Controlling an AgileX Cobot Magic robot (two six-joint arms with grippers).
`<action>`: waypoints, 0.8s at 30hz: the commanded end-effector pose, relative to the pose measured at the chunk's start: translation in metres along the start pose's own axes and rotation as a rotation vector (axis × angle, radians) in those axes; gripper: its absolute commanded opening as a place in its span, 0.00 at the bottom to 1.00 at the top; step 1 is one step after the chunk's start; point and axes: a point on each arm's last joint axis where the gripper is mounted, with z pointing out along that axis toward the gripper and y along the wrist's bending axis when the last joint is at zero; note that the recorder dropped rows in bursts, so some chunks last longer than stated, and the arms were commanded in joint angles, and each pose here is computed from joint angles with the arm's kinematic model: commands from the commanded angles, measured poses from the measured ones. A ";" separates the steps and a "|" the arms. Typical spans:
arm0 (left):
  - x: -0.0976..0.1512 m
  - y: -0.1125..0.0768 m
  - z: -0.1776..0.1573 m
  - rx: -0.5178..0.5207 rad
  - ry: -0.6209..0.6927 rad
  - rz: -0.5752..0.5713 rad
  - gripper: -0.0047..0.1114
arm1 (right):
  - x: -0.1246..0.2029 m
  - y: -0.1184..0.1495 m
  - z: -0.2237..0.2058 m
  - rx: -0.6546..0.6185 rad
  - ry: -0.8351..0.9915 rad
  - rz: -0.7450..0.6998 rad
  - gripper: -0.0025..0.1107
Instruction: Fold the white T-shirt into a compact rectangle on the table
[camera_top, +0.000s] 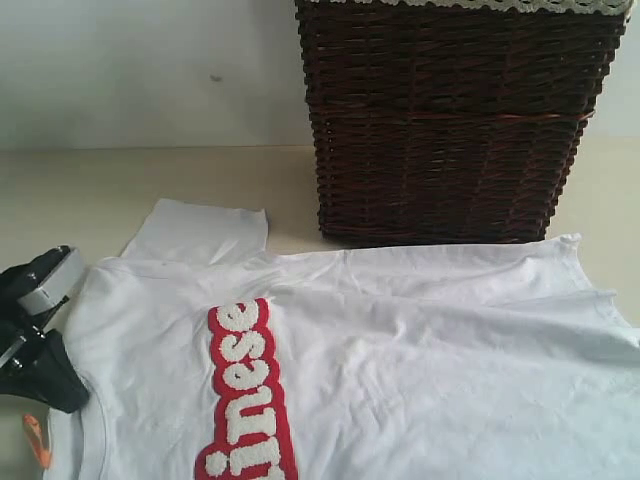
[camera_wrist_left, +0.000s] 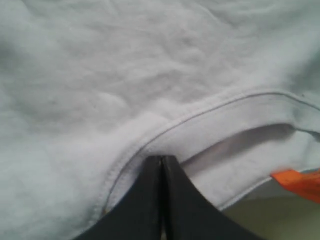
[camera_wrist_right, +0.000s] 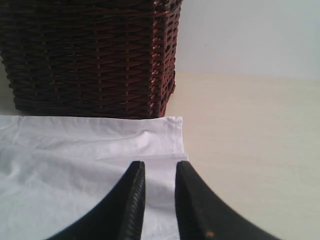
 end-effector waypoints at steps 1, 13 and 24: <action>-0.014 -0.002 -0.022 -0.043 -0.053 0.018 0.13 | 0.001 0.000 0.000 0.000 -0.009 0.001 0.23; -0.047 -0.011 -0.052 -0.137 -0.257 0.000 0.40 | 0.001 0.000 0.000 0.000 -0.009 -0.001 0.23; -0.077 -0.004 -0.009 -0.052 -0.214 0.027 0.40 | 0.001 0.000 0.000 0.000 -0.009 -0.001 0.23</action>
